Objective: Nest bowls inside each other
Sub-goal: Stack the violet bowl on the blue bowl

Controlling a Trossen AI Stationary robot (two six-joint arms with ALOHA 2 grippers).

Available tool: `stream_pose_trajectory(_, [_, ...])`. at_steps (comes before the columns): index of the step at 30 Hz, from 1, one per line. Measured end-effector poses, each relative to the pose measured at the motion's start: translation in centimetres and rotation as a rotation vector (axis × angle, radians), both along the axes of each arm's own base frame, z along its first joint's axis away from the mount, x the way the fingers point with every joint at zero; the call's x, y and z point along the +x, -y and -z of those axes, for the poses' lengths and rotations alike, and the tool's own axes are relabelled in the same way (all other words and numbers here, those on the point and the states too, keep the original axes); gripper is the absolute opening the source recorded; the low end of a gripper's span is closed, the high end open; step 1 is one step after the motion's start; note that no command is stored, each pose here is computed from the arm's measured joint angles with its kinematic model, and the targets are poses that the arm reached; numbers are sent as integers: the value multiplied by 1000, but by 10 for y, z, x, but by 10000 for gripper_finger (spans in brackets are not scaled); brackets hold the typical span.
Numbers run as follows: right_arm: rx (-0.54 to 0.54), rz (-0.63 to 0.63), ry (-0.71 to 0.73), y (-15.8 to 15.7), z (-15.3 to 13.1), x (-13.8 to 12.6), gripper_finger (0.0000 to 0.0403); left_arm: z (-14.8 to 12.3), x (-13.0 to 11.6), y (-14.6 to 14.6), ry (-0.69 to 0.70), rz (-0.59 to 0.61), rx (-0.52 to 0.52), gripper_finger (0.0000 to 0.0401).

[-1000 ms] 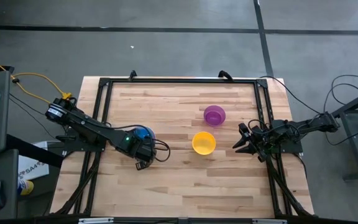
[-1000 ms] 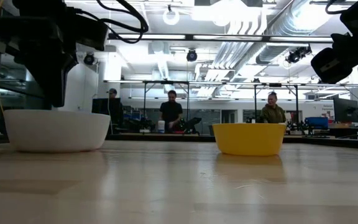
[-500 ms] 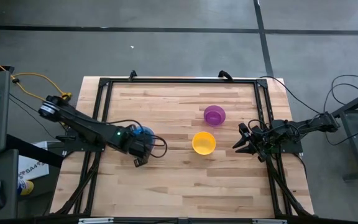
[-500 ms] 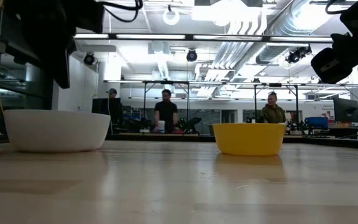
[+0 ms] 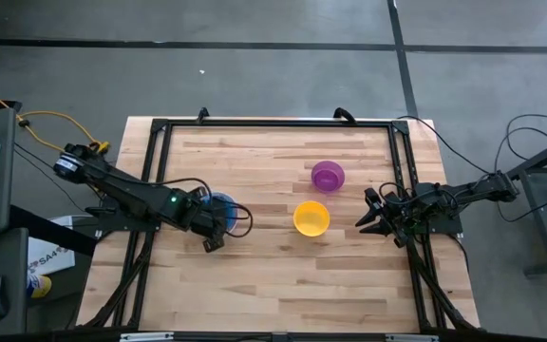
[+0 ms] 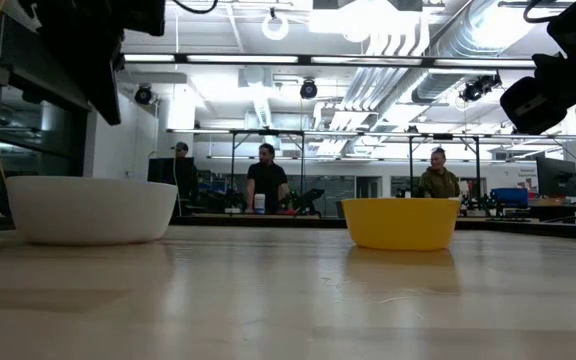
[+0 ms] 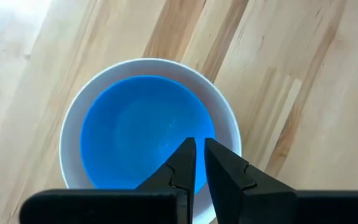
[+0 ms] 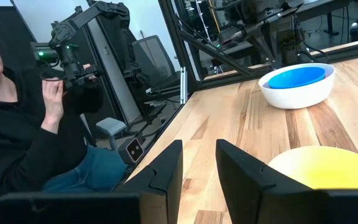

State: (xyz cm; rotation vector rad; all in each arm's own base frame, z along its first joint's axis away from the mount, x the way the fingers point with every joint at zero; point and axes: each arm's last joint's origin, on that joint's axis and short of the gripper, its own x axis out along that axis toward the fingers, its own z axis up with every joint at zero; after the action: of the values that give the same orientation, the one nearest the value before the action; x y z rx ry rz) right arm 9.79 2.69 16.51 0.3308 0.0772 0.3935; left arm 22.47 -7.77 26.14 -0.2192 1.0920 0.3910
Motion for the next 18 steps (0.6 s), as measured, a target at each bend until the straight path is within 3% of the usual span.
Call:
stream_pose_trajectory(7, [0, 0, 0, 0, 0, 0, 91, -8, -3, -2, 54, 8, 5, 33])
stream_pose_trajectory(18, [0, -1, 0, 0, 0, 0, 91, -12, 5, 2, 118, 139, 33, 33])
